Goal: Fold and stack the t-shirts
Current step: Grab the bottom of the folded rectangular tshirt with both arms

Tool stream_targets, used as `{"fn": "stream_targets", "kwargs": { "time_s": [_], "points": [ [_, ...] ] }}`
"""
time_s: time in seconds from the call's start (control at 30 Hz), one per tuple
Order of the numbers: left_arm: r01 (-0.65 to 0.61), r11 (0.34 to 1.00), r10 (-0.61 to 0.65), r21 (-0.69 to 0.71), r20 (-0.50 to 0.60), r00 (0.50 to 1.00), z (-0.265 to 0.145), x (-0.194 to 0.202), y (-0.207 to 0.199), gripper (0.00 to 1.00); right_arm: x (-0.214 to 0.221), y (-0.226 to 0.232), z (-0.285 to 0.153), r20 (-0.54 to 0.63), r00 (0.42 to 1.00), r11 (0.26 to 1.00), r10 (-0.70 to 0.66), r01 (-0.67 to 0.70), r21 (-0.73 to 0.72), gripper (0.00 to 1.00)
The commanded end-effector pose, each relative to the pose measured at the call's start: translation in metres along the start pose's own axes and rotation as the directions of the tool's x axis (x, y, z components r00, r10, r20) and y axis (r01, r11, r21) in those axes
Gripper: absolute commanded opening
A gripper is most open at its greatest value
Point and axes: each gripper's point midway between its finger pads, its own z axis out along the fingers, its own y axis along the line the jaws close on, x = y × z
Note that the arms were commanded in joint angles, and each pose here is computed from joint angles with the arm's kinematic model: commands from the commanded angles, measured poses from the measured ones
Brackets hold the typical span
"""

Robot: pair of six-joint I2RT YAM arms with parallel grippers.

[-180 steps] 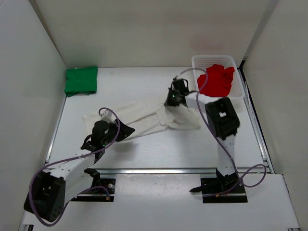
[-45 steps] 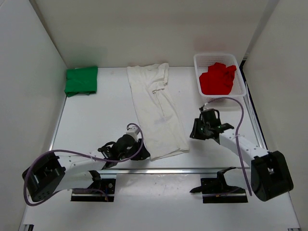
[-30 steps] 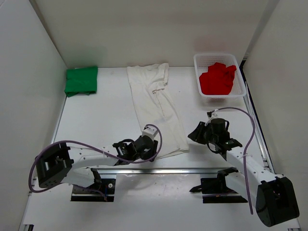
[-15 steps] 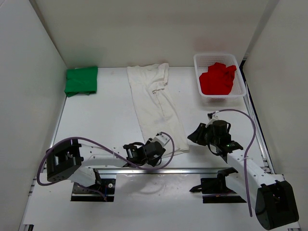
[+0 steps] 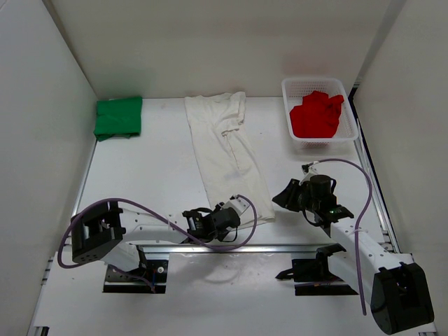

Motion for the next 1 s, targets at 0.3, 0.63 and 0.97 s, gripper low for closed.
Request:
{"fn": "stream_targets", "kwargs": {
  "time_s": [0.3, 0.63, 0.97],
  "points": [
    [-0.018, 0.999, 0.019, -0.031, 0.043, 0.999, -0.003, -0.011, 0.001, 0.29, -0.006, 0.001, 0.003, 0.028, 0.999, 1.0, -0.022, 0.022, -0.008, 0.32],
    [-0.008, 1.0, 0.008, -0.003, 0.018, 1.0, -0.009, 0.006, -0.004, 0.07, 0.008, -0.003, 0.009, -0.024, 0.999, 0.999, -0.023, 0.024, 0.023, 0.47],
    [0.03, 0.999, -0.03, 0.021, 0.01, 0.999, -0.019, 0.017, -0.001, 0.01, 0.04, 0.004, 0.02, -0.147, 0.989, 0.999, -0.019, 0.014, -0.034, 0.33]
  ]
}}
